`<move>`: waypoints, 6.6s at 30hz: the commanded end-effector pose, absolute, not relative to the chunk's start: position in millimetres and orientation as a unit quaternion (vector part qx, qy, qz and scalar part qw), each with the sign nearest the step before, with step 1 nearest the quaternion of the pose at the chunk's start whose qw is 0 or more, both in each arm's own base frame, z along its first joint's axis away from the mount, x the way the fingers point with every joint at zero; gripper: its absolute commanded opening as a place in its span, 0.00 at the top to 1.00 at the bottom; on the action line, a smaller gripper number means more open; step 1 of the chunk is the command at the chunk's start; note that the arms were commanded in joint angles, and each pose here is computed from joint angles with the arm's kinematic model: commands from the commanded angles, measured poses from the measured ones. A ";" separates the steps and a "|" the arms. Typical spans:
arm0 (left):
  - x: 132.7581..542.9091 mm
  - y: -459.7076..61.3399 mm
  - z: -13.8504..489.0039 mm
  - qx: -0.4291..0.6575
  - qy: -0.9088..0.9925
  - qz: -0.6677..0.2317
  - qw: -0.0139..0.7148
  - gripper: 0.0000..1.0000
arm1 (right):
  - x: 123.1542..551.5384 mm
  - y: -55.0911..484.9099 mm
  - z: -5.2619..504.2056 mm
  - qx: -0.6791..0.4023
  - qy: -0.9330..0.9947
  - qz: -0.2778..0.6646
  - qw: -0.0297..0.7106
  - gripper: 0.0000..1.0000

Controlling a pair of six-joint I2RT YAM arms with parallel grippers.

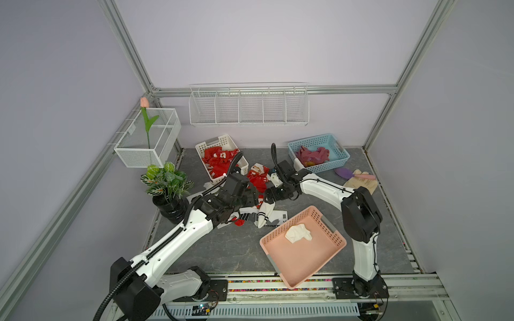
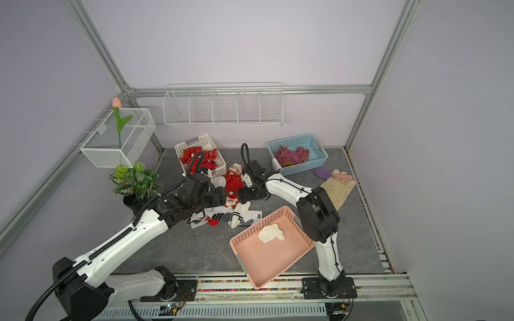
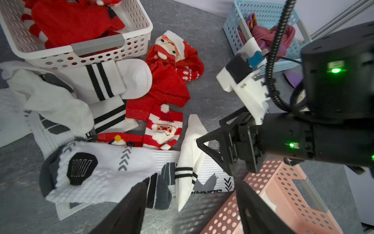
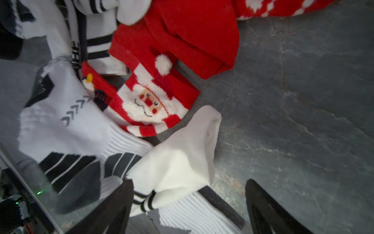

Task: Sort the socks into the basket by color
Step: Pick up the sock from the center of the board, then place the sock in the bin, then pick up the sock from the center of the board, then place the sock in the bin.

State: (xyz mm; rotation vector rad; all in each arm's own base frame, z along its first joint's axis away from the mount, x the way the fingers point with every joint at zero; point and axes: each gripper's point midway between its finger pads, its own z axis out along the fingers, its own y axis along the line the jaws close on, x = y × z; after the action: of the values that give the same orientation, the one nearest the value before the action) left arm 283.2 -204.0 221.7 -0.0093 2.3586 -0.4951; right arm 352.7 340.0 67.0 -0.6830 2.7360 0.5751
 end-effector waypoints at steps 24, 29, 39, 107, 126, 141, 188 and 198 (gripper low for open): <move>275.1 -192.8 216.0 -0.024 0.911 -0.192 0.365 0.33 | 360.1 360.9 127.3 -0.254 0.916 0.239 0.197 0.93; 277.8 -194.6 214.3 -0.021 0.911 -0.189 0.366 0.32 | 349.2 360.3 184.5 -0.273 0.894 0.270 0.231 0.93; 285.6 -205.6 204.5 -0.016 0.914 -0.193 0.357 0.30 | 274.9 322.6 243.5 -0.309 0.868 0.314 0.230 0.93; 293.6 -230.7 237.0 0.029 0.896 -0.237 0.375 0.31 | 511.6 205.9 87.1 0.063 0.960 0.052 0.267 0.31; 294.3 -226.3 238.6 0.032 0.899 -0.225 0.375 0.30 | 530.9 205.2 73.2 0.120 0.940 0.072 0.312 0.79; 294.0 -226.1 234.7 0.028 0.899 -0.227 0.373 0.30 | 520.3 223.1 118.4 0.093 0.922 0.118 0.357 0.93; 291.3 -185.1 189.2 -0.035 0.932 -0.131 0.336 0.03 | 146.1 247.5 153.3 -0.300 0.900 0.315 0.011 0.84; 290.2 -165.6 200.8 -0.083 0.920 -0.124 0.362 0.00 | 166.5 264.6 203.6 -0.333 0.888 0.309 0.071 0.16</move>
State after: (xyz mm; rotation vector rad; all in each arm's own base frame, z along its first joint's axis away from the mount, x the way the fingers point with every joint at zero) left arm 292.7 -181.8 193.1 -0.1248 2.4045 -0.3544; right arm 159.9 256.7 188.9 -0.9541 2.7308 0.9433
